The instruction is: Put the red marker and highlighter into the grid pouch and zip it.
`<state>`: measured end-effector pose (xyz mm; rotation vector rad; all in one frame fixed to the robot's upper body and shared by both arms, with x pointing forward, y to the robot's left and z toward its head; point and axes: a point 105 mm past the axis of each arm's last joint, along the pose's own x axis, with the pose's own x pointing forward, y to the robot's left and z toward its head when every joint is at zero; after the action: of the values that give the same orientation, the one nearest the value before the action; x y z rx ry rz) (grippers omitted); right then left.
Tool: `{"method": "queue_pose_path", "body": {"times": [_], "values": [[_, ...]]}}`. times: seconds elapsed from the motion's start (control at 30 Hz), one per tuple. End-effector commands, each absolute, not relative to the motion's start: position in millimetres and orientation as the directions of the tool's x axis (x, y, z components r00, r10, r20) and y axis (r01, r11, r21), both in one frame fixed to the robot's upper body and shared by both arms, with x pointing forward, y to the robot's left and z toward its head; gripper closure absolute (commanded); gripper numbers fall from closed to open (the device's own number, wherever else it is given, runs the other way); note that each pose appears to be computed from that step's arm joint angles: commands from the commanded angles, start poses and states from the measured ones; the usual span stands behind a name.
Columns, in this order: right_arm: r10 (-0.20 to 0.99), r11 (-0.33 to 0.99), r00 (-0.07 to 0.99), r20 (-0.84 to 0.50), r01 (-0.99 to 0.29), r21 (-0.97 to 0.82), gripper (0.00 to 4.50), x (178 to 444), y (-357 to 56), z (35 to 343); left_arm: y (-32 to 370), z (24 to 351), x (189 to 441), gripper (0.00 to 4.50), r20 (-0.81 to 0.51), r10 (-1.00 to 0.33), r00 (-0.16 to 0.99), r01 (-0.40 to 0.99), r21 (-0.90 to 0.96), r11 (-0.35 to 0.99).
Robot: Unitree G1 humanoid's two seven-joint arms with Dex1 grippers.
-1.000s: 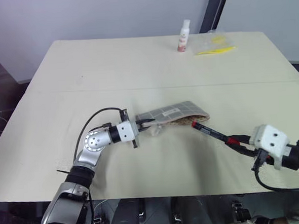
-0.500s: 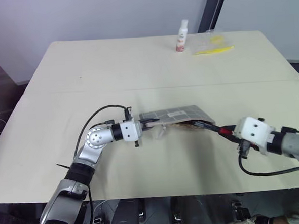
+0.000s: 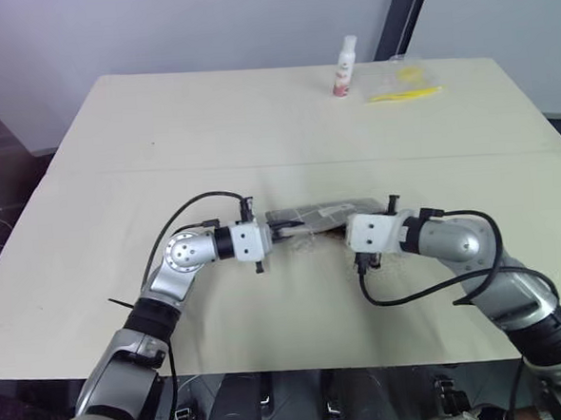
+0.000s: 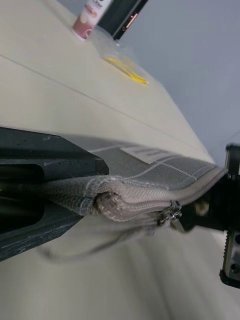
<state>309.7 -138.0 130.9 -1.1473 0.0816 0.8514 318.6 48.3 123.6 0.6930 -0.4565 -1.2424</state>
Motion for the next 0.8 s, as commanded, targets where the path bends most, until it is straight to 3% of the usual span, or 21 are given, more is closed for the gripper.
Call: {"method": "queue_pose_path", "body": {"times": [0.03, 0.1, 0.27, 0.33, 0.43, 0.57, 0.63, 0.7, 0.8], "values": [[0.559, 0.277, 0.76, -0.332, -0.549, -0.789, 1.17, 309.8, -153.4, 158.2, 46.5, 137.1, 316.8, 4.5, 0.0, -0.962, 0.273, 0.671, 0.717, 0.191], [0.619, 0.408, 0.748, -0.238, -0.566, -0.717, 0.21, 297.6, -153.1, 172.9, 47.5, 134.0, 316.4, 4.5, -0.004, -0.96, 0.281, 0.675, 0.712, 0.194], [0.736, 0.587, 0.669, -0.102, -0.706, -0.396, 0.21, 255.3, -155.1, 187.2, 51.2, 129.1, 318.3, 4.5, -0.017, -0.952, 0.307, 0.671, 0.713, 0.204], [0.769, 0.6, 0.625, -0.131, -0.778, -0.188, 0.21, 235.2, -157.5, 166.1, 50.3, 129.1, 320.4, 4.5, -0.018, -0.95, 0.313, 0.665, 0.718, 0.205], [0.781, 0.608, 0.601, -0.168, -0.794, -0.015, 0.21, 222.1, -151.3, 136.7, 44.7, 127.7, 318.3, 4.5, -0.033, -0.956, 0.293, 0.652, 0.738, 0.174], [0.776, 0.625, 0.589, -0.225, -0.768, 0.143, 0.21, 219.9, -135.0, 103.9, 41.5, 131.2, 318.3, 4.5, -0.04, -0.958, 0.282, 0.628, 0.763, 0.154], [0.728, 0.681, 0.64, -0.245, -0.716, 0.152, 0.21, 235.0, -133.0, 90.9, 41.9, 131.4, 318.2, 4.5, -0.056, -0.96, 0.275, 0.617, 0.776, 0.131], [0.699, 0.712, 0.673, -0.241, -0.685, 0.155, 0.21, 247.0, -131.2, 86.3, 41.9, 132.2, 318.1, 4.5, -0.063, -0.961, 0.269, 0.609, 0.784, 0.119], [0.727, 0.682, 0.675, -0.124, -0.69, 0.244, 0.21, 265.2, -107.8, 98.6, 41.4, 134.5, 319.2, 4.5, -0.072, -0.963, 0.261, 0.597, 0.796, 0.102]]}}
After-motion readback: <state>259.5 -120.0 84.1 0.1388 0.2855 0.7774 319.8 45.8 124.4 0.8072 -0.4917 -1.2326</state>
